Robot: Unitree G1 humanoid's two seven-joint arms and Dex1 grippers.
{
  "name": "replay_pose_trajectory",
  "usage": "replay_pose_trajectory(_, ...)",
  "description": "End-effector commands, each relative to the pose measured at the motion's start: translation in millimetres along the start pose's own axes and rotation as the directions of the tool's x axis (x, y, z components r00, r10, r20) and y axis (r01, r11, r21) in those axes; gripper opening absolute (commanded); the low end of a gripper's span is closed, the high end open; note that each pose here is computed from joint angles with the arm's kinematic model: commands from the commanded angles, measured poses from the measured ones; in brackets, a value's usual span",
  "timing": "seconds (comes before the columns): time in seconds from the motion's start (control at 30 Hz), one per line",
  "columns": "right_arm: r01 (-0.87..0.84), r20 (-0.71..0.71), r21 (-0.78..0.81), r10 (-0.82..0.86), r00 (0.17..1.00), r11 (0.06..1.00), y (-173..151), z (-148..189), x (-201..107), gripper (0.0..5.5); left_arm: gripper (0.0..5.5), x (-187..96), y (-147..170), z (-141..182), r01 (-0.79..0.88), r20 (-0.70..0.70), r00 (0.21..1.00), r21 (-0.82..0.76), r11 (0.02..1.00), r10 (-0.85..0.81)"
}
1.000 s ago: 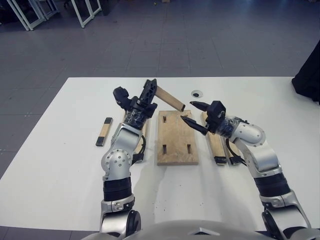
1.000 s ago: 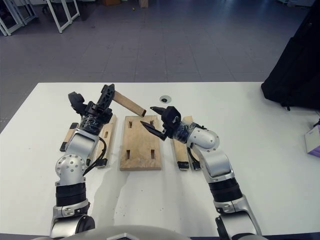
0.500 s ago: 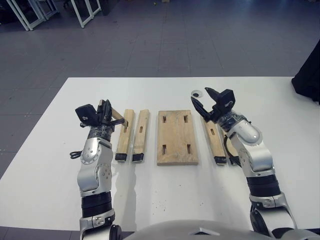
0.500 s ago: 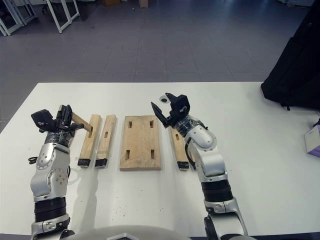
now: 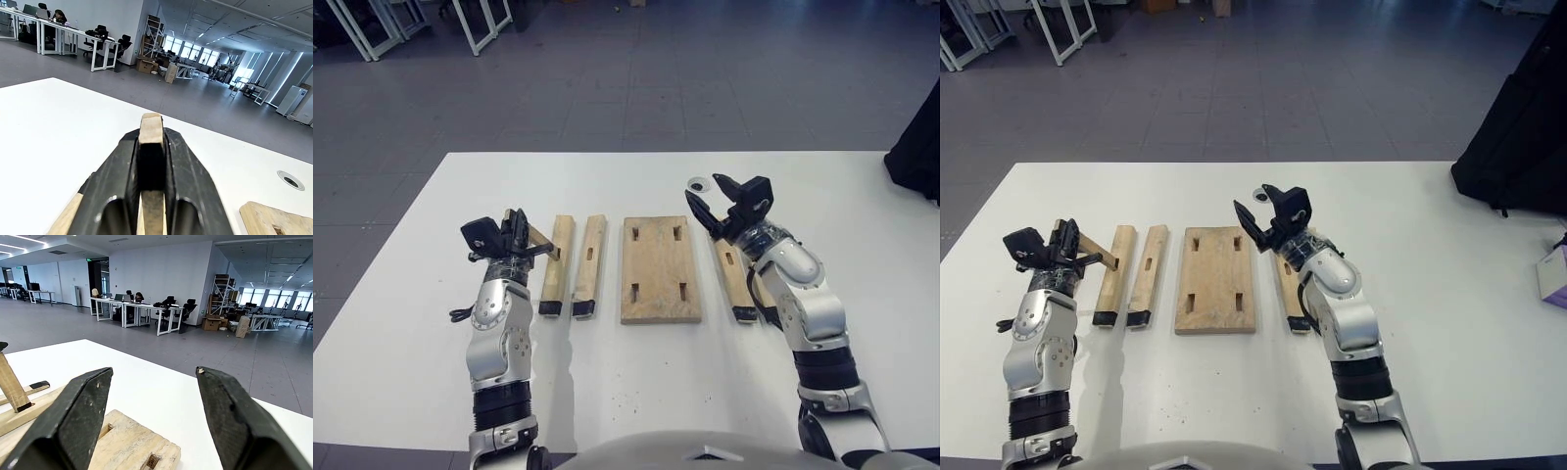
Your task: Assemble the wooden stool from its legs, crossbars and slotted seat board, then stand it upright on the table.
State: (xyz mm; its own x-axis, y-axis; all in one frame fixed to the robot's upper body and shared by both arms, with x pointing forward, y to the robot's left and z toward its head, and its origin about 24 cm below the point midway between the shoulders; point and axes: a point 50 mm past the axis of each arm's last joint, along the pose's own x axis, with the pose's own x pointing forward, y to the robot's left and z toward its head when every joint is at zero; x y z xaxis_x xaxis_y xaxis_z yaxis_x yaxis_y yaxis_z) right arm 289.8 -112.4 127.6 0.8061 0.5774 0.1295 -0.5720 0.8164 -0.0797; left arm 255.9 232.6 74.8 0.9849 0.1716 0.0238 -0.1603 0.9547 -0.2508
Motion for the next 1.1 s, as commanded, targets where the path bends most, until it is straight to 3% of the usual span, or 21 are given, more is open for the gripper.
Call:
replay_pose_trajectory(0.03, -0.001, 0.011, -0.026, 0.001, 1.000, 1.000, -5, 9, 1, 3.10, 0.43, -2, 0, -20, 0.024, -0.132, 0.991, 0.050, 0.998, -0.017)
replay_pose_trajectory(0.37, -0.057, 0.068, 0.063, 0.053, 0.996, 0.996, 9, 39, 6, 3.10, 0.43, -6, 1, -33, 0.010, -0.308, 0.949, 0.251, 0.968, 0.070)
replay_pose_trajectory(0.73, -0.107, 0.044, 0.028, 0.106, 0.993, 0.994, 21, 39, 5, 3.10, 0.43, -10, 0, -43, 0.029, -0.356, 0.932, 0.251, 0.967, 0.065)
replay_pose_trajectory(0.83, -0.111, 0.035, 0.009, 0.111, 0.993, 0.994, 21, 37, 4, 3.10, 0.43, -8, -6, -38, 0.034, -0.327, 0.944, 0.227, 0.973, 0.043)
replay_pose_trajectory(1.0, -0.112, 0.032, 0.000, 0.112, 0.993, 0.994, 21, 36, 4, 3.10, 1.52, 1, -17, -16, 0.046, -0.206, 0.979, 0.210, 0.977, -0.002)
replay_pose_trajectory(1.1, -0.110, 0.029, -0.009, 0.111, 0.993, 0.994, 20, 35, 4, 3.10, 1.54, 4, -23, 0, 0.040, -0.128, 0.992, 0.253, 0.967, -0.007)
